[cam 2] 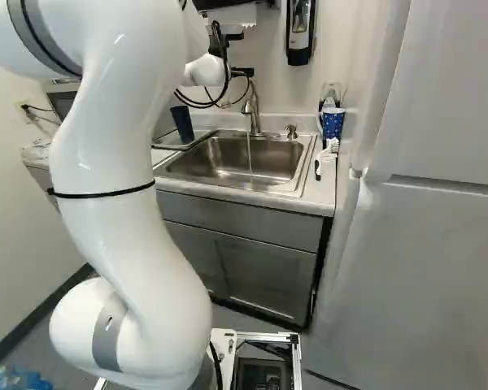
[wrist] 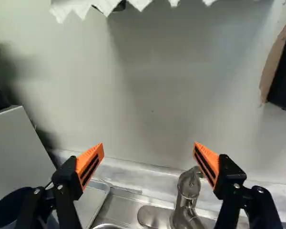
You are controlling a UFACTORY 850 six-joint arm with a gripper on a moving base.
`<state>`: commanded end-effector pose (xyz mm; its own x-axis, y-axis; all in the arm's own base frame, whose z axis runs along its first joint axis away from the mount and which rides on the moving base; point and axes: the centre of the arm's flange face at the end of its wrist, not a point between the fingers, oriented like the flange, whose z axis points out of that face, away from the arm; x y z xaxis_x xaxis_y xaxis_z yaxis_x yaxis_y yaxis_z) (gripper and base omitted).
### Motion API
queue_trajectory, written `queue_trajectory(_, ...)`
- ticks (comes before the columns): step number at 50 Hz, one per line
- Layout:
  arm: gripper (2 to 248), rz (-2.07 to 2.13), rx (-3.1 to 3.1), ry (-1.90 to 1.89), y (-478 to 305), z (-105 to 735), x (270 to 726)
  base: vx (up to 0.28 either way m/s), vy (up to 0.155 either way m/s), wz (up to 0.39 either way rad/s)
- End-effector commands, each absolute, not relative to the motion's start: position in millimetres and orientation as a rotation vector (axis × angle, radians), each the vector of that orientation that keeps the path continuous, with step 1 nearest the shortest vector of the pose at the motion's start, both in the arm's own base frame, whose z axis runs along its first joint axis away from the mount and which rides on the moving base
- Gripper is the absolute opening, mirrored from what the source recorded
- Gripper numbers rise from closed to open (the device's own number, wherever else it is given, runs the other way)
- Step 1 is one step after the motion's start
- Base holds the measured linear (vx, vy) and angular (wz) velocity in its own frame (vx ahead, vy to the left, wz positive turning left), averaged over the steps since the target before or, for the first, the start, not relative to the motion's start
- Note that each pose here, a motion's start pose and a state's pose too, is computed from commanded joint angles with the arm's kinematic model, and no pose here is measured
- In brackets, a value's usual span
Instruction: Rinse the cup and place it in the tray
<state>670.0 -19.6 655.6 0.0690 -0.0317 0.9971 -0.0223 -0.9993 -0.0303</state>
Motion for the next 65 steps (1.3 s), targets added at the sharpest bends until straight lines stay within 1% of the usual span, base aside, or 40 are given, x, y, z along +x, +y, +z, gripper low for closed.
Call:
queue_trajectory(13,247,-2.129,-2.301,0.060,-21.1,653.0,681.0,0.000,0.000,0.000)
queue_trajectory(65,247,-2.048,-2.369,0.055,-16.1,647.6,676.9,0.000,0.000,0.000)
